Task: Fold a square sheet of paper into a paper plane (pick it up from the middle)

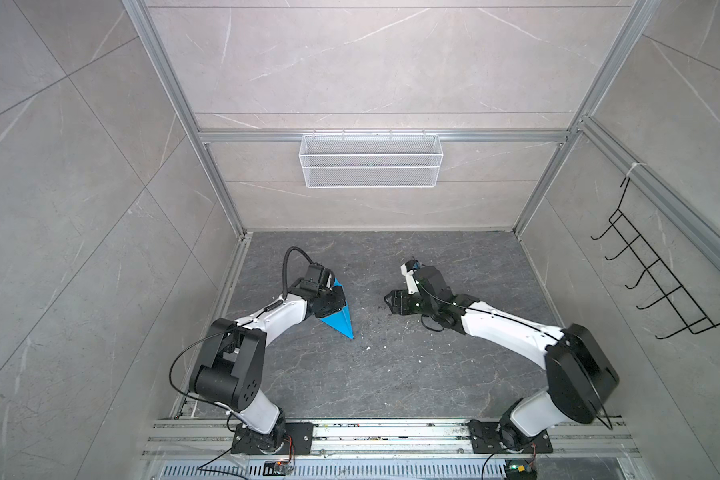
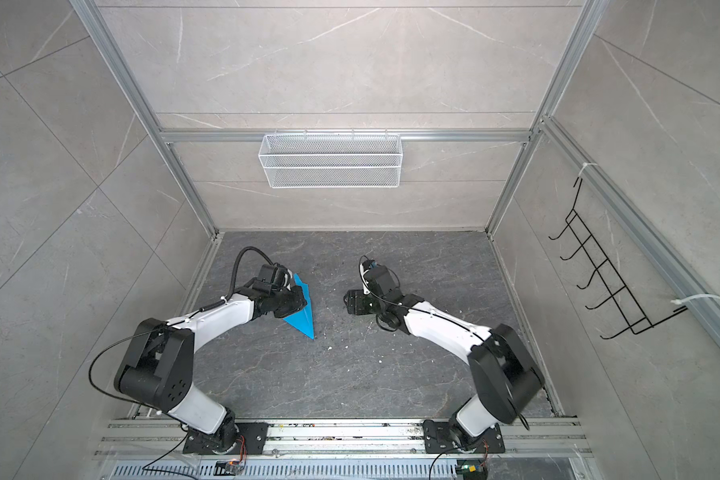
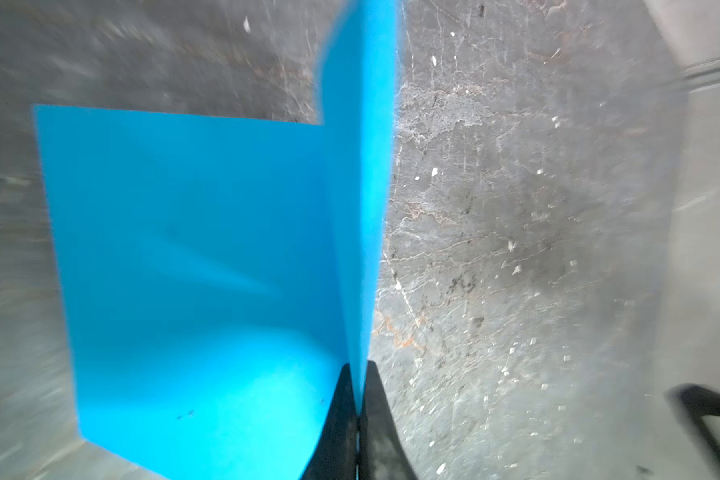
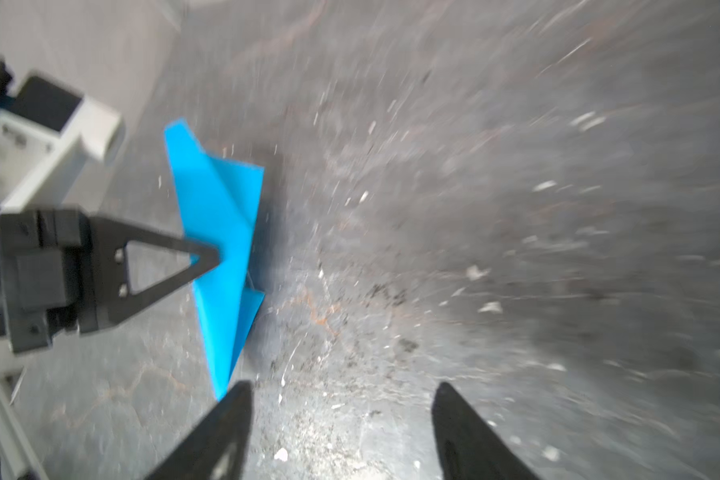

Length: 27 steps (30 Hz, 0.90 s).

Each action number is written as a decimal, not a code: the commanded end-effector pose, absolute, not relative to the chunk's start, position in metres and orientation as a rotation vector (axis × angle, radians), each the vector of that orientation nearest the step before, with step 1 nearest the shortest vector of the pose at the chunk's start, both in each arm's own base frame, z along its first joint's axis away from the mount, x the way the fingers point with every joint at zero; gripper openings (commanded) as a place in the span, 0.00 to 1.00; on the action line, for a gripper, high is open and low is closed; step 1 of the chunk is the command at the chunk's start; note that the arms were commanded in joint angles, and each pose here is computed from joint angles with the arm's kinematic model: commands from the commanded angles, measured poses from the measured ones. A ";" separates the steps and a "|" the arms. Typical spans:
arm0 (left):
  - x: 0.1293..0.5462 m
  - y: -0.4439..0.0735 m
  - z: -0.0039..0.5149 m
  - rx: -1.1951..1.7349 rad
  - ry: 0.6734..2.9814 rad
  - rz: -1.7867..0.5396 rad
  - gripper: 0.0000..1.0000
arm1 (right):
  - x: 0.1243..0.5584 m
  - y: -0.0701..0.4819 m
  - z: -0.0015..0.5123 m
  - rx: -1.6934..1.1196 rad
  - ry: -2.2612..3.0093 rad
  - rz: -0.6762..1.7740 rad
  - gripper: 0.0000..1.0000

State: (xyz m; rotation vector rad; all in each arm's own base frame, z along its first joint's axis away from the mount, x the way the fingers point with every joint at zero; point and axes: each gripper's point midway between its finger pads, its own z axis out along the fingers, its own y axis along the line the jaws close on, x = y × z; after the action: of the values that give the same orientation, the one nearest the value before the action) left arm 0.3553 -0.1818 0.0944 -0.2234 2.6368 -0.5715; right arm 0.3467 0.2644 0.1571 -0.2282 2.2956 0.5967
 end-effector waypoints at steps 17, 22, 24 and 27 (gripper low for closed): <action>0.335 -0.160 0.076 0.226 2.737 0.796 0.05 | 0.319 0.127 0.187 0.056 2.183 0.031 0.99; 0.337 -0.176 0.054 0.253 2.750 0.793 0.06 | 0.313 0.120 0.184 0.092 2.189 0.029 0.99; 0.336 -0.184 0.042 0.271 2.771 0.763 0.07 | 0.312 0.115 0.182 0.124 2.198 0.008 0.99; 0.333 -0.194 0.031 0.262 2.798 0.708 0.11 | 0.310 0.118 0.179 0.122 2.221 0.024 0.99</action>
State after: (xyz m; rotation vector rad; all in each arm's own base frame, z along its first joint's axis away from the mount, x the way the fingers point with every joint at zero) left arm 0.3309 -0.1813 0.0319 0.2835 2.7953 0.7674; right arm 0.3158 0.1259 0.1852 0.0818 2.1937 0.0496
